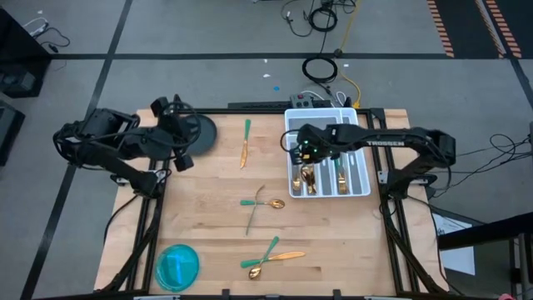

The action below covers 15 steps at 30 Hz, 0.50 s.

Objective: Sort silverware
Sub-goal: Put the bottom right green spoon on the silverware tray with the other green spoon

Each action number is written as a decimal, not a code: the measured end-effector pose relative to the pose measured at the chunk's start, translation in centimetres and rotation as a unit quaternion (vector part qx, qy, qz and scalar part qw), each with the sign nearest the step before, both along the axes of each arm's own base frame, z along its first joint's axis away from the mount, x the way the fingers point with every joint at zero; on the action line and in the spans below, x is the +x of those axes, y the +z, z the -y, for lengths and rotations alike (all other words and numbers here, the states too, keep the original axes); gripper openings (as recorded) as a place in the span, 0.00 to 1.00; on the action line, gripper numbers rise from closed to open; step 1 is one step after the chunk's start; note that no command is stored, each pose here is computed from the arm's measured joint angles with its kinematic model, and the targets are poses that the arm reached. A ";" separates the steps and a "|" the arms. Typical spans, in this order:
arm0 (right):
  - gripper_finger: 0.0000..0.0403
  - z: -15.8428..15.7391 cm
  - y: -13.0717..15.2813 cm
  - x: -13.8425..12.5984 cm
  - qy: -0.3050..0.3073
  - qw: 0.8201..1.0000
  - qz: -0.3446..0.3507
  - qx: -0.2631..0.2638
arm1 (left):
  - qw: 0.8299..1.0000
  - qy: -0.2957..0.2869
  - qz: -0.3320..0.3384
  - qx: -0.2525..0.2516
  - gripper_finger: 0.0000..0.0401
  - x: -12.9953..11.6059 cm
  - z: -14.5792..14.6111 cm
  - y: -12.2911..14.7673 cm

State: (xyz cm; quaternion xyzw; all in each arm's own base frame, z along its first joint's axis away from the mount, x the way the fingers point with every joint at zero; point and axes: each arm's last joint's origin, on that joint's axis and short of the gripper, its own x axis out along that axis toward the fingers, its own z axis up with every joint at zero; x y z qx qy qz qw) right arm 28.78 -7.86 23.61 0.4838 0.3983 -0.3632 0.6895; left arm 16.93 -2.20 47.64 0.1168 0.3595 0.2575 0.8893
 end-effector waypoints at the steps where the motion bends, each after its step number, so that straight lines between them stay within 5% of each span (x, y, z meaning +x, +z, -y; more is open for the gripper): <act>1: 0.00 0.0 -0.1 0.2 0.000 1.000 -0.013 0.004 | 1.000 0.002 0.000 0.000 0.16 0.0 -0.1 0.0; 15: 0.00 0.6 -1.4 2.5 0.024 0.996 -0.083 0.038 | 1.000 0.018 -0.003 0.002 0.16 0.1 -0.7 0.0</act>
